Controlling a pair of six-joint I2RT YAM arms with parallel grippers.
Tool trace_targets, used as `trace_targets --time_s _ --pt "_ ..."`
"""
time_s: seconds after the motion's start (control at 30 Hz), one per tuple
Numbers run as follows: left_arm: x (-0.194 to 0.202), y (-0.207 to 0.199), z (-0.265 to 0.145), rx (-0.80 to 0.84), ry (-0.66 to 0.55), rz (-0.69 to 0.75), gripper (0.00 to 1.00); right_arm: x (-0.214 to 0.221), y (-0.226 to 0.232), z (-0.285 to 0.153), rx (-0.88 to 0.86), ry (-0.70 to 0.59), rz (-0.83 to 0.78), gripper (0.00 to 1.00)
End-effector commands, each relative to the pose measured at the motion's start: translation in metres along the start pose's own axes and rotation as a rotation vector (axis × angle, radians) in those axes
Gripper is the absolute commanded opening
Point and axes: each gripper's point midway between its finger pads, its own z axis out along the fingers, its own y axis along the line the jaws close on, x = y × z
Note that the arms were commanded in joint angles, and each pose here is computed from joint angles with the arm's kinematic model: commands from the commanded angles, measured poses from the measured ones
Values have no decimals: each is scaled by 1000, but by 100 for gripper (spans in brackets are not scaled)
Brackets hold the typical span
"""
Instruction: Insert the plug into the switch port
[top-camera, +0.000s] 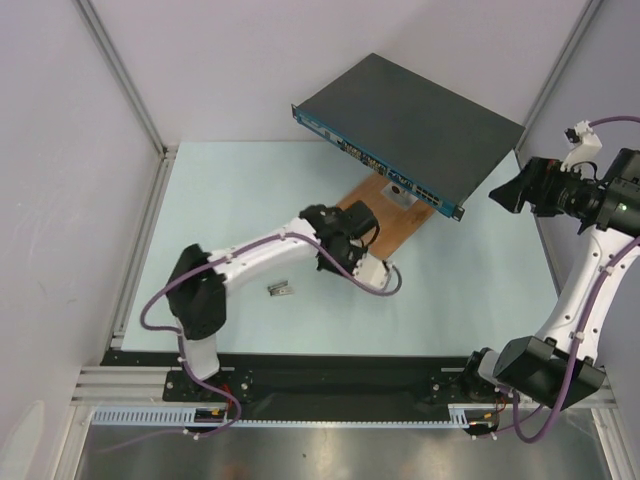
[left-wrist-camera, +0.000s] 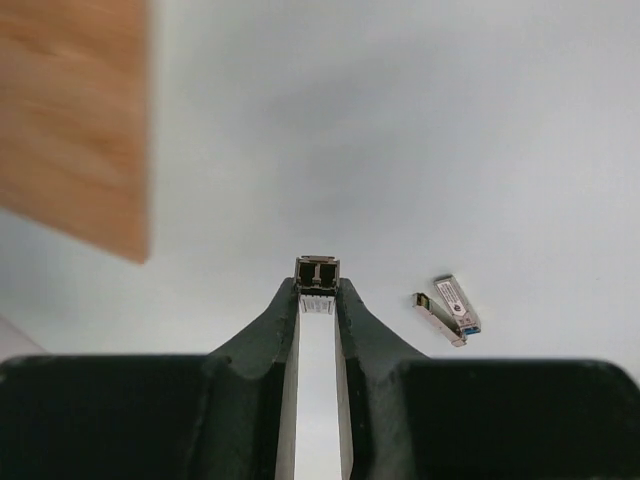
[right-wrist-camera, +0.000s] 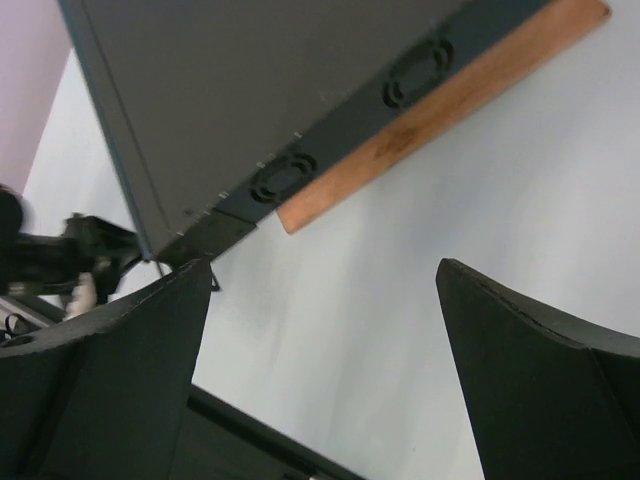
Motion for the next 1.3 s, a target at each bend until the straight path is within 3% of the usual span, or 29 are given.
trace_targets --time_s 0.0,0.13,0.27,0.3,0.37,0.4,0.43,0.47,0.5,0.57,0.6,0.8,1.0,1.27 --pt "-46 11 -120 -97 -350 -171 0 -39 38 -15 -70 -151 -117 100" --pt "-63 26 -198 -127 -614 -385 0 -65 63 -23 -114 -273 -191 100" --pt "-76 36 -279 -65 -984 -645 0 -70 102 -25 -228 -309 -252 100" --pt "-63 62 -294 -135 -1086 -688 0 -70 112 -25 -255 -308 -272 100" --pt "-59 60 -337 -126 -1267 -817 0 -67 136 -20 -324 -302 -312 100" --pt "-47 59 -327 -93 -1308 -882 0 -65 146 -20 -348 -301 -330 100" --pt "-46 72 -357 -205 -1423 -793 0 -64 155 -19 -369 -303 -347 99" --pt "-47 57 -380 -195 -1503 -815 0 -63 163 -16 -379 -311 -388 99" --pt "-40 58 -367 -193 -1521 -857 0 -56 183 -13 -440 -300 -417 99" --pt "-41 55 -392 -266 -1626 -789 0 -51 201 -6 -464 -311 -471 98" --pt "-41 52 -393 -274 -1644 -793 0 -40 225 -4 -535 -294 -501 97" --pt "-34 63 -404 -257 -1776 -957 0 -24 267 27 -485 -336 -684 83" --pt "-27 67 -400 -270 -1776 -1077 0 -29 302 50 -407 -382 -829 77" --pt "-29 62 -396 -255 -1770 -1101 0 -40 327 56 -387 -467 -848 70"
